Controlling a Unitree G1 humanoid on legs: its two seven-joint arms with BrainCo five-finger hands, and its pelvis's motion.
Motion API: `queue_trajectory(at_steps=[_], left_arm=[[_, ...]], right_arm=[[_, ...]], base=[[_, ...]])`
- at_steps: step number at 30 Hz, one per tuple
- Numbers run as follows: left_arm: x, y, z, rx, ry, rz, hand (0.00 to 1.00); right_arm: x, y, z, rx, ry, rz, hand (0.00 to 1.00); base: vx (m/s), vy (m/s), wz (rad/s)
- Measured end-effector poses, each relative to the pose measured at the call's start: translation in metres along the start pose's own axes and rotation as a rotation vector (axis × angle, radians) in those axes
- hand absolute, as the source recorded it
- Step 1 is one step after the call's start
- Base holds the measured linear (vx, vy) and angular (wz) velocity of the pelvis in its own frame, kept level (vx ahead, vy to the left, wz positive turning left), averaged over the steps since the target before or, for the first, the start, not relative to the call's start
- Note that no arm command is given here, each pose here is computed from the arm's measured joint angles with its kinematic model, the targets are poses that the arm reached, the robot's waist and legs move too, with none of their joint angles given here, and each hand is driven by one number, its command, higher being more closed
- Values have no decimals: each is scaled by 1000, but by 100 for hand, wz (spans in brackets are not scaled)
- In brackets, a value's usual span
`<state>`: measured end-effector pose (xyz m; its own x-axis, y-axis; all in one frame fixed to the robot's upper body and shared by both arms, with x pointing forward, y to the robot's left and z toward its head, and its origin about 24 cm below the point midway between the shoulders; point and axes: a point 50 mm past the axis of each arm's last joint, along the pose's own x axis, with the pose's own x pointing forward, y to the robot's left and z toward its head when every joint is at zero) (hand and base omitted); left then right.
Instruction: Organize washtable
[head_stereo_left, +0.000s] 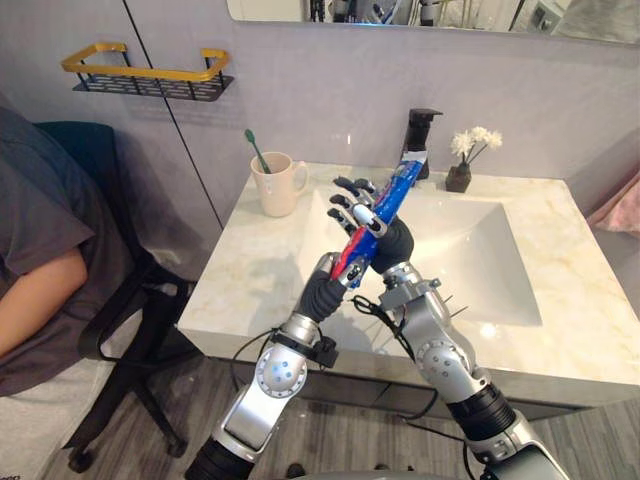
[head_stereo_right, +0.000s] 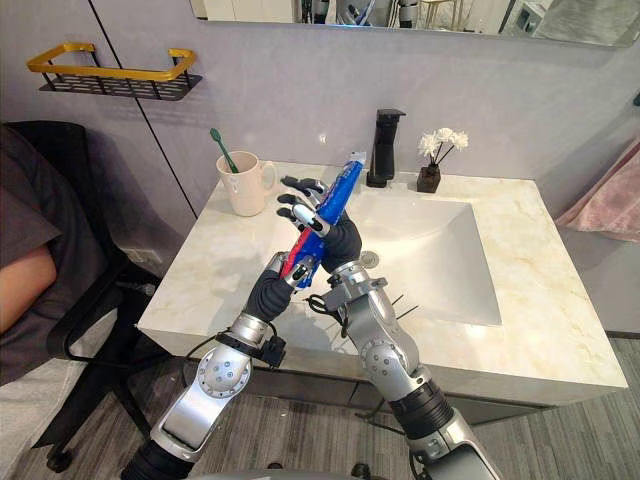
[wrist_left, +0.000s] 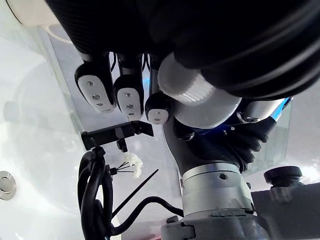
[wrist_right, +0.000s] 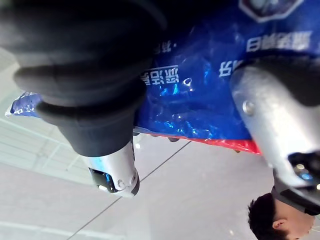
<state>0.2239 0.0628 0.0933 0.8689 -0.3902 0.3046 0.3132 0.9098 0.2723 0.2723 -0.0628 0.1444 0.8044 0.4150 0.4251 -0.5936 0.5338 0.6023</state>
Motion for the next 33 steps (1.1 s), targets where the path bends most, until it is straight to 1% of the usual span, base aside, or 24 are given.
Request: queue_trajectory(at_steps=[1, 6, 9, 14, 16, 20, 23, 26, 27, 30, 32, 33], left_arm=[[0, 0, 0, -3, 2, 1, 0], [-6, 1, -7, -32, 41, 18, 0], [-8, 4, -8, -40, 50, 46, 0], [-14, 27, -2, -25, 31, 190, 0], [-16, 41, 8, -8, -10, 279, 0], [-26, 62, 21, 30, -64, 399, 0], [-45, 87, 27, 84, -71, 541, 0], [-60, 102, 25, 110, -40, 659, 0], [-70, 110, 22, 123, -15, 728, 0], [-102, 128, 11, 89, 81, 906, 0], [-121, 136, 1, 78, 149, 995, 0], [-125, 137, -2, 75, 169, 1014, 0]], right_arm=[[0, 0, 0, -1, 2, 0, 100], [-2, 0, -3, -15, 12, 14, 100], [-6, -4, -2, -13, -7, -19, 100], [-11, -13, 6, -4, -65, -75, 100], [-17, -22, 11, -11, -90, -119, 100], [-21, -26, 18, -16, -121, -139, 100], [-25, -22, 35, -40, -198, -130, 100], [-31, -26, 47, -52, -264, -152, 100], [-37, -29, 53, -52, -302, -177, 100], [-52, -39, 62, -81, -354, -254, 100], [-64, -45, 68, -115, -375, -305, 100], [-67, -47, 70, -122, -383, -317, 100]], base=[[0, 0, 0], [-22, -5, 3], [-30, -7, 6], [-39, -7, 6], [-39, -3, 8], [-26, -3, 2], [-22, -3, 0], [-12, -1, 0], [0, 0, 0], [0, 0, 0], [-17, -6, 4], [-21, -7, 7]])
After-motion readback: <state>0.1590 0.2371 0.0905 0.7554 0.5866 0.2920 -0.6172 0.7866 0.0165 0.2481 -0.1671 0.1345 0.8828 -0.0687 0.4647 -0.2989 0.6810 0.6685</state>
